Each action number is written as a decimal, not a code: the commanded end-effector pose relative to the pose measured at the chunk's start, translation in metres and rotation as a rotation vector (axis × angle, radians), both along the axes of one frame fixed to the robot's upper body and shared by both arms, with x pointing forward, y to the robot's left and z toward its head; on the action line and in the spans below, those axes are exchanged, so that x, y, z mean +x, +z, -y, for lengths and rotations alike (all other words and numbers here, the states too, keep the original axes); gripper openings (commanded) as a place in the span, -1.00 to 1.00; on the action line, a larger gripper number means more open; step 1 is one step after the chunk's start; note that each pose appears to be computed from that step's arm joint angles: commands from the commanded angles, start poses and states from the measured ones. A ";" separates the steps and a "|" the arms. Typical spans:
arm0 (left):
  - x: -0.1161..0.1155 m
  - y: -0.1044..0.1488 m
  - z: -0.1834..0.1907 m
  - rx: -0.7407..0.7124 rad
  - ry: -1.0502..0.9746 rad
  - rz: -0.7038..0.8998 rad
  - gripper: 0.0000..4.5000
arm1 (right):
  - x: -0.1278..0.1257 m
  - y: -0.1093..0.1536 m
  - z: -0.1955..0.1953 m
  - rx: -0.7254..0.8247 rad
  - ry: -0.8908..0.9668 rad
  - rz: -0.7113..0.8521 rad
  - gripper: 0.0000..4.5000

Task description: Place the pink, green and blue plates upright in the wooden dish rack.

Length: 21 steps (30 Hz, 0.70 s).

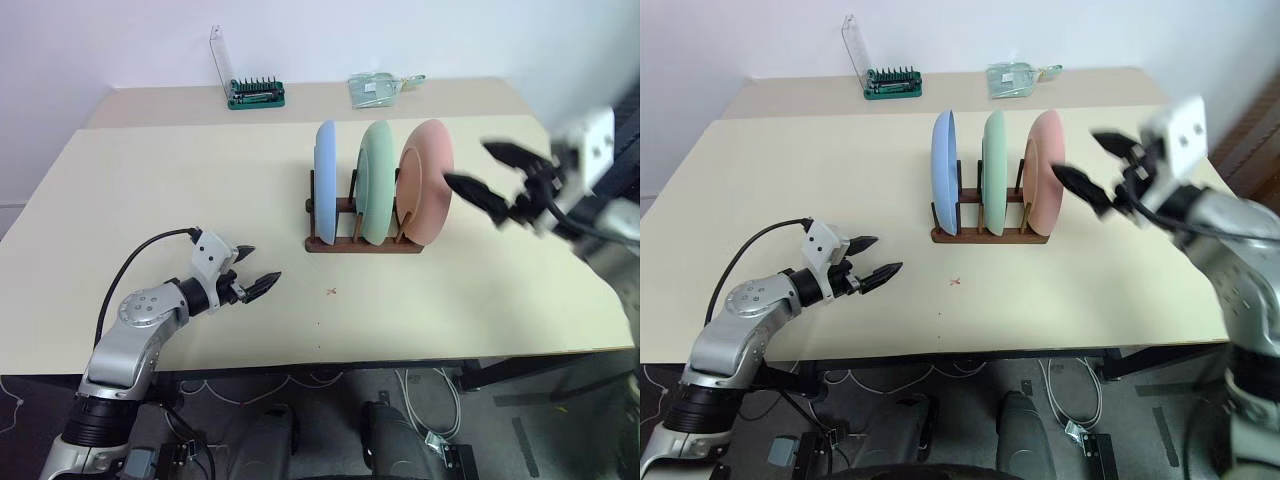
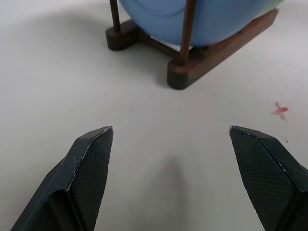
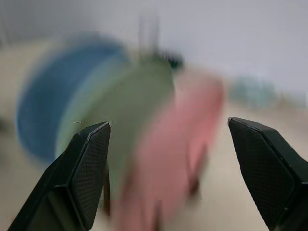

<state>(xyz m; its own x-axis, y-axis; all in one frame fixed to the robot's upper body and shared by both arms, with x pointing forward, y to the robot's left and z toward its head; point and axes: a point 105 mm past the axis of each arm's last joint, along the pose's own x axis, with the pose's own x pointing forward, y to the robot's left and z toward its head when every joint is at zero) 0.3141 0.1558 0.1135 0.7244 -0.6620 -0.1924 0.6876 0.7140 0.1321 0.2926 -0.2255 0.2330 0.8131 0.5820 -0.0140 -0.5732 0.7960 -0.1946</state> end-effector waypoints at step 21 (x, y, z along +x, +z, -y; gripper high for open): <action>0.006 -0.008 -0.029 0.040 0.207 0.100 0.77 | 0.021 -0.070 0.033 -0.163 -0.102 -0.018 0.76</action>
<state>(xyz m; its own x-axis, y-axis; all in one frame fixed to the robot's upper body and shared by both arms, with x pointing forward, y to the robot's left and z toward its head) 0.3203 0.1867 0.0907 0.8526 -0.4894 -0.1829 0.5193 0.8325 0.1931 0.3118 -0.2599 0.1531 0.8654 0.4780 -0.1504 -0.5010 0.8187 -0.2805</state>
